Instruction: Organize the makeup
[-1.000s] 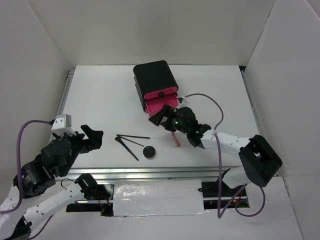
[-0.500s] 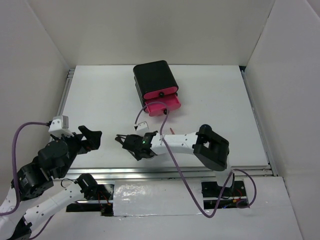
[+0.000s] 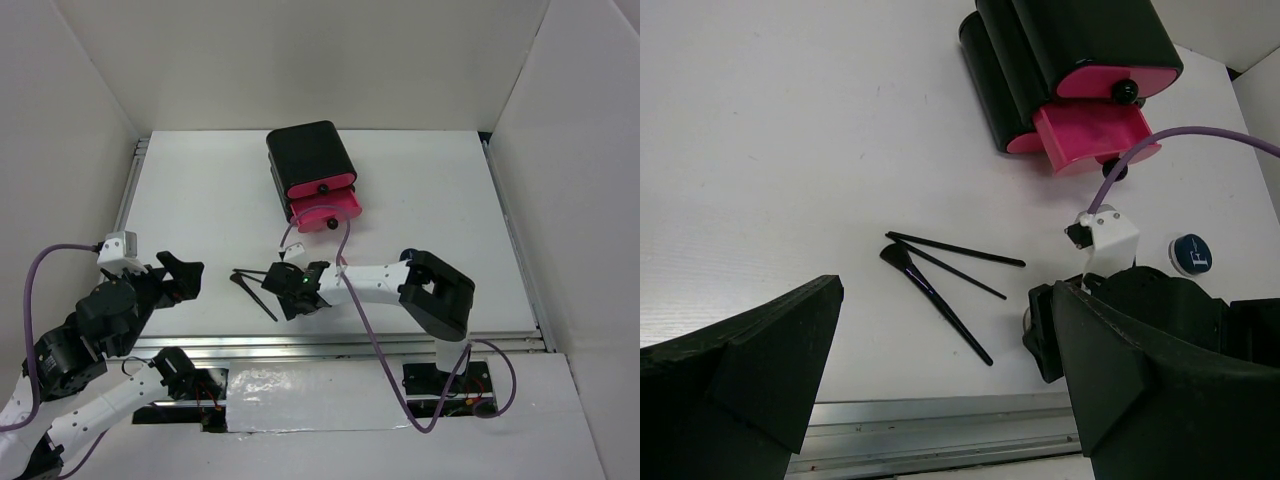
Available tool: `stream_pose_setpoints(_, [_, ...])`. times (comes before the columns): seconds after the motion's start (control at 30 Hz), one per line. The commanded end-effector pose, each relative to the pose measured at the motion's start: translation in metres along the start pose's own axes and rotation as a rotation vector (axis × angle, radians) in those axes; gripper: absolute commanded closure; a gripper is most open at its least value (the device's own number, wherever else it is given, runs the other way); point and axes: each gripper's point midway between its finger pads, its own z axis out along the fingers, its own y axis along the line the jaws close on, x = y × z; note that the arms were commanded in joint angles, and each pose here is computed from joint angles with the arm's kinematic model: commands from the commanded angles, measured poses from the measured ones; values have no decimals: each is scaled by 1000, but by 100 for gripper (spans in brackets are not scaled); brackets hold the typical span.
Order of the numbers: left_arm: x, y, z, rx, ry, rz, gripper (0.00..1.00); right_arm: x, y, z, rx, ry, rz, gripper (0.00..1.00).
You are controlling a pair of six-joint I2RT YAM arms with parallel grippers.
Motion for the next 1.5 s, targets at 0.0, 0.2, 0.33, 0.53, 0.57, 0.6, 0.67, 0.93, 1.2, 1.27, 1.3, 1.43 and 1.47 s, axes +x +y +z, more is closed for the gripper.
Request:
stream_pose_setpoints(0.0, [-8, -3, -1, 20, -33, -16, 1, -16, 18, -7, -126, -50, 26, 14])
stream_pose_setpoints(0.2, [-7, -4, -1, 19, -29, -11, 1, -26, 13, -13, -126, -94, 44, 51])
stream_pose_setpoints(0.33, [-8, -3, -1, 17, -32, -17, 1, -41, 6, -37, -137, -142, 72, 57])
stream_pose_setpoints(0.53, [-8, -3, -1, 16, -33, -18, 1, -101, -25, -82, -106, -300, 134, 56])
stream_pose_setpoints(0.57, [-8, -3, -1, 15, -32, -14, 1, -112, -32, -85, -89, -321, 145, 56])
stream_pose_setpoints(0.6, [-8, -3, -1, 13, -31, -16, 1, -130, -39, -92, -75, -360, 155, 56])
stream_pose_setpoints(0.67, [-8, -2, -2, 11, -34, -20, 0, -151, -55, -93, -44, -407, 184, 58])
stream_pose_setpoints(0.93, [-9, -1, -3, 13, -39, -24, 1, -219, -100, -88, 139, -667, 262, 58])
stream_pose_setpoints(1.2, [-8, -2, -1, 13, -35, -18, 1, -247, -105, -70, 167, -760, 245, 59])
stream_pose_setpoints(1.27, [-9, -2, -2, 14, -36, -19, 1, -248, -107, -57, 178, -740, 233, 59])
stream_pose_setpoints(1.3, [-9, -2, -2, 13, -36, -19, 1, -247, -106, -50, 179, -728, 233, 59])
stream_pose_setpoints(1.43, [-8, -3, -1, 15, -32, -15, 1, -240, -110, -27, 176, -699, 243, 59])
stream_pose_setpoints(1.47, [-8, -3, -1, 15, -32, -15, 1, -240, -111, -24, 176, -699, 247, 59])
